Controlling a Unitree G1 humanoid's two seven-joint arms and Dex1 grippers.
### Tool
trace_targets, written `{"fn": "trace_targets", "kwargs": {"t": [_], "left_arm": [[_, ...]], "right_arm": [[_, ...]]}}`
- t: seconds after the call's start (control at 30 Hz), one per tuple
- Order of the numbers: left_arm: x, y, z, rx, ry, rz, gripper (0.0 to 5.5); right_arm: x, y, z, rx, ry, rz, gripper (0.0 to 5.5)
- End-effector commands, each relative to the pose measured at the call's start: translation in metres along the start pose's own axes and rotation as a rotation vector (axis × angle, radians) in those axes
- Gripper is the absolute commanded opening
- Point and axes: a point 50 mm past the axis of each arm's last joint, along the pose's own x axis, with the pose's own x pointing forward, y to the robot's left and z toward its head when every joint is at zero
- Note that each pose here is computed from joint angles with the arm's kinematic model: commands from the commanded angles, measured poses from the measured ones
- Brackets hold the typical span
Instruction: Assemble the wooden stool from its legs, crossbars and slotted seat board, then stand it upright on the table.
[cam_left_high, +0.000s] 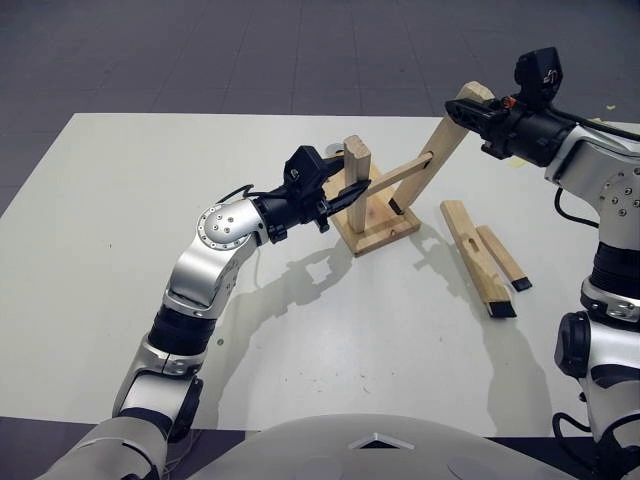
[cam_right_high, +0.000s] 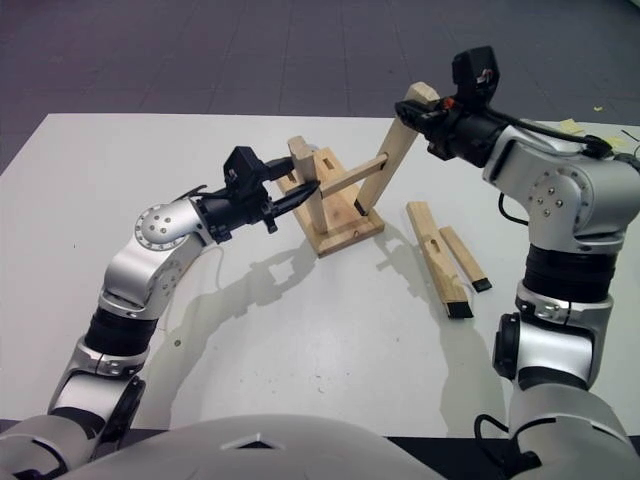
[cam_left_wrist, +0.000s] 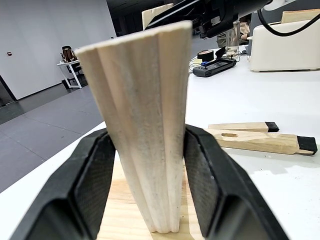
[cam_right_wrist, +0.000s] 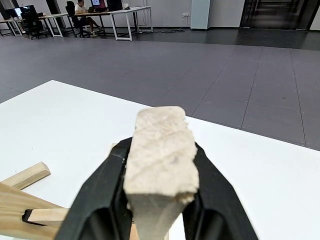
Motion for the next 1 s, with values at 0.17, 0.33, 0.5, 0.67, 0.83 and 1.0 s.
{"fn": "trace_targets", "kwargs": {"t": [0.17,0.33,0.5,0.67,0.83,1.0], "left_arm": [[-0.001,-0.006,-0.031,0.001,0.201,-0.016,2.04],[-0.001,-0.009,-0.032,-0.008,0.203,-0.018,2.04],[-0.002,-0.010,-0.033,-0.014,0.205,-0.018,2.04],[-0.002,-0.010,-0.034,-0.013,0.211,-0.018,2.04],[-0.004,-0.007,-0.034,-0.007,0.216,-0.020,2.04],[-0.004,-0.006,-0.033,-0.004,0.218,-0.027,2.04]], "right_arm": [[0.012,0.023,-0.151,0.239,0.632,0.013,1.05],[0.006,0.027,-0.161,0.173,0.644,0.020,1.05],[0.025,0.020,-0.102,0.159,0.284,0.022,1.06],[0.026,0.005,-0.037,0.192,-0.068,0.031,1.88],[0.008,-0.005,0.019,0.309,-0.379,0.107,2.59],[-0.004,-0.002,0.037,0.356,-0.478,0.170,3.44]]}}
